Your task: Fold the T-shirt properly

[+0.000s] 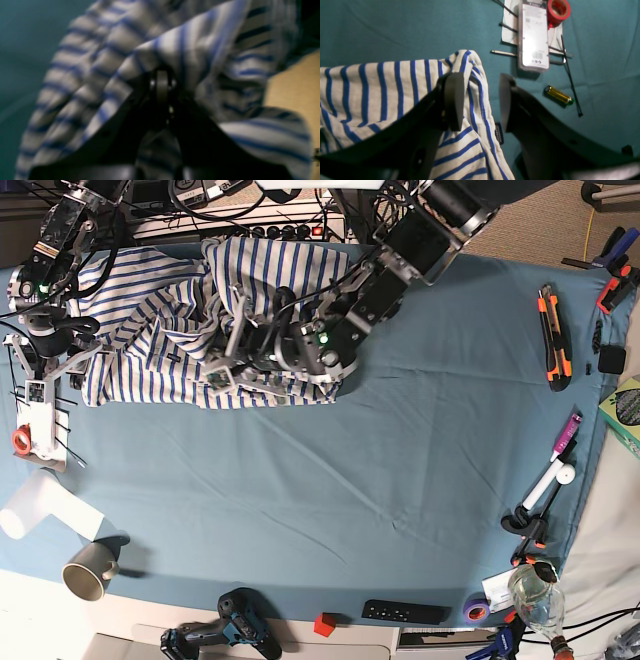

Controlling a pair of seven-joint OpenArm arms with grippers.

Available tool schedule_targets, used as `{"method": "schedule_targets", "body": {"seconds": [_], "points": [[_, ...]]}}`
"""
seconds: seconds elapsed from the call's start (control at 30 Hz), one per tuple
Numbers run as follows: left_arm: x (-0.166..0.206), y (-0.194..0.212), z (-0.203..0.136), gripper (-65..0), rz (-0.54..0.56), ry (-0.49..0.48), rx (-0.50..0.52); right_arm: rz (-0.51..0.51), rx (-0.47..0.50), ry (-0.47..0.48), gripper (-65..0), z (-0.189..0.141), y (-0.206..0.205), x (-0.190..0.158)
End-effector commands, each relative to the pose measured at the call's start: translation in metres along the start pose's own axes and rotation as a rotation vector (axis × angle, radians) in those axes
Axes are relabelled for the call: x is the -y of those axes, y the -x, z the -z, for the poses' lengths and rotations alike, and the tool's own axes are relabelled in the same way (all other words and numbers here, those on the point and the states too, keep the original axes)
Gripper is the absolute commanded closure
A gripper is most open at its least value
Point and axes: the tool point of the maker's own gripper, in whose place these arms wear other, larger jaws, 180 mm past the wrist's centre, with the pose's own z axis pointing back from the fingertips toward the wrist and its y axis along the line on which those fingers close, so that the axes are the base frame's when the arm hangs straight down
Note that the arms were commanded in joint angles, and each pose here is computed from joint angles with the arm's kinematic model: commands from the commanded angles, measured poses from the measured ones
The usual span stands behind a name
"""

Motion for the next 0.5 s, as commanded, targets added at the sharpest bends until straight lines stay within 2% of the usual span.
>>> {"method": "schedule_targets", "body": {"seconds": [0.0, 0.17, 0.3, 0.47], "points": [[0.005, -0.029, 0.000, 0.0, 0.018, 0.032, 0.072, -0.011, 0.056, 0.016, -23.2, -0.003, -0.017, 0.006], [0.018, -0.038, 0.006, 0.0, 0.011, 0.094, 0.100, -0.011, 0.056, 0.016, -23.2, -0.003, -0.017, 0.006], [0.016, -0.041, 0.009, 0.0, 0.015, 0.092, 0.122, -0.009, 0.052, 0.015, -23.2, -0.002, -0.015, 0.006], [-0.019, -0.025, 0.017, 0.0, -0.004, -0.067, 0.081, 0.005, 0.047, 0.008, -23.2, -0.001, -0.012, 0.003]]}}
